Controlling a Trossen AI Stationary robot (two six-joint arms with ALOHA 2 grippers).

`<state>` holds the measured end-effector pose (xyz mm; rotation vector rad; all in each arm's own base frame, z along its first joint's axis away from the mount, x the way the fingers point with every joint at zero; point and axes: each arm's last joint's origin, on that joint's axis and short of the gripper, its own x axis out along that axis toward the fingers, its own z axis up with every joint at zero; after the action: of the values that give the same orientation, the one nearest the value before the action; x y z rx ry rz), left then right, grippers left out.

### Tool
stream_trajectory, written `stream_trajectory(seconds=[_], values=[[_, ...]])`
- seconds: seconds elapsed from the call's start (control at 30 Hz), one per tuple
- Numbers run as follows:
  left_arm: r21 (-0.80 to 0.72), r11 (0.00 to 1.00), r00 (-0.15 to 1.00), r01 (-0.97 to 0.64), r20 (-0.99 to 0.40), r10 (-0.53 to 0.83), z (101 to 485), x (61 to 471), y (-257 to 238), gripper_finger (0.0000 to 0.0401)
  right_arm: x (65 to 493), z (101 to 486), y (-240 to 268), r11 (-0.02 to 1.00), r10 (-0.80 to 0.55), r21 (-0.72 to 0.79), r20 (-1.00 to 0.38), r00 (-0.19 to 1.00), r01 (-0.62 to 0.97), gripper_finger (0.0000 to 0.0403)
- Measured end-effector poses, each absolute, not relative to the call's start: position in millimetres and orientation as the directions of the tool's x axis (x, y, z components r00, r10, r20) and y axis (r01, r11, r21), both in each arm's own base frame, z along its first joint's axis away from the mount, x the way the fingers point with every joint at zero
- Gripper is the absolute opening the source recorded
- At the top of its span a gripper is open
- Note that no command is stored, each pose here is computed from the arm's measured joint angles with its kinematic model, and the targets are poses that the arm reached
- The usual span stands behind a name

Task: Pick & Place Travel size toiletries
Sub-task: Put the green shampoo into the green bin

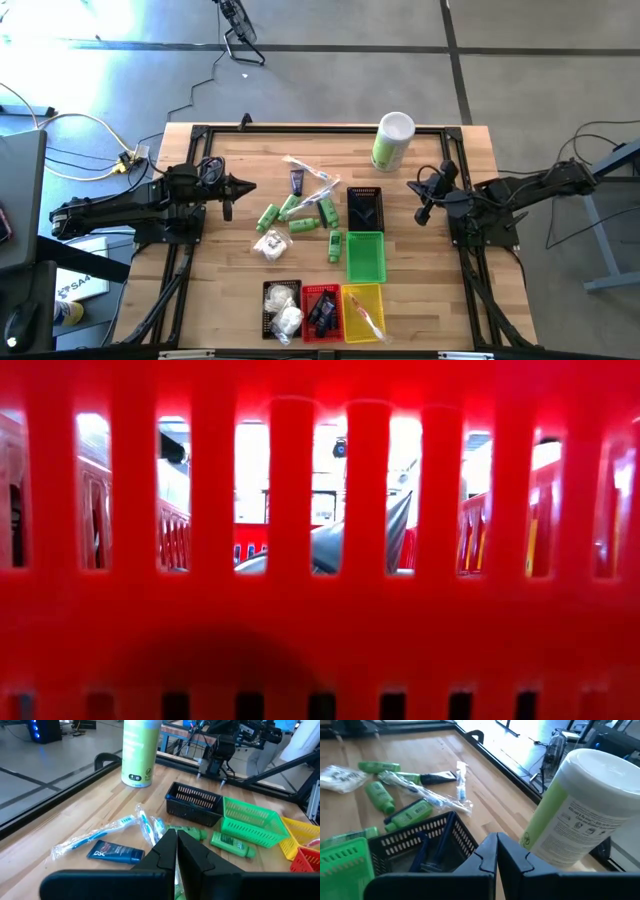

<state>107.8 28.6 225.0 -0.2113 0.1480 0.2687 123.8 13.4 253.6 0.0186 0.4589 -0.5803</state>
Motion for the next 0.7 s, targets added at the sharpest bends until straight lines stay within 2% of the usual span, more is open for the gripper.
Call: stream_trajectory(seconds=[0.33,0.7], values=[[-0.221,0.934,0.953,-0.280,-0.180,0.243,224.3,108.8,28.8,0.0012,117.8,253.5,12.4,0.846,-0.498,-0.058,-0.441,0.747,0.531,0.0002],[-0.248,0.932,0.931,-0.263,-0.320,0.177,208.9,129.7,32.6,0.0012,120.0,252.3,13.1,0.843,-0.499,-0.055,-0.447,0.742,0.535,0.0002]])
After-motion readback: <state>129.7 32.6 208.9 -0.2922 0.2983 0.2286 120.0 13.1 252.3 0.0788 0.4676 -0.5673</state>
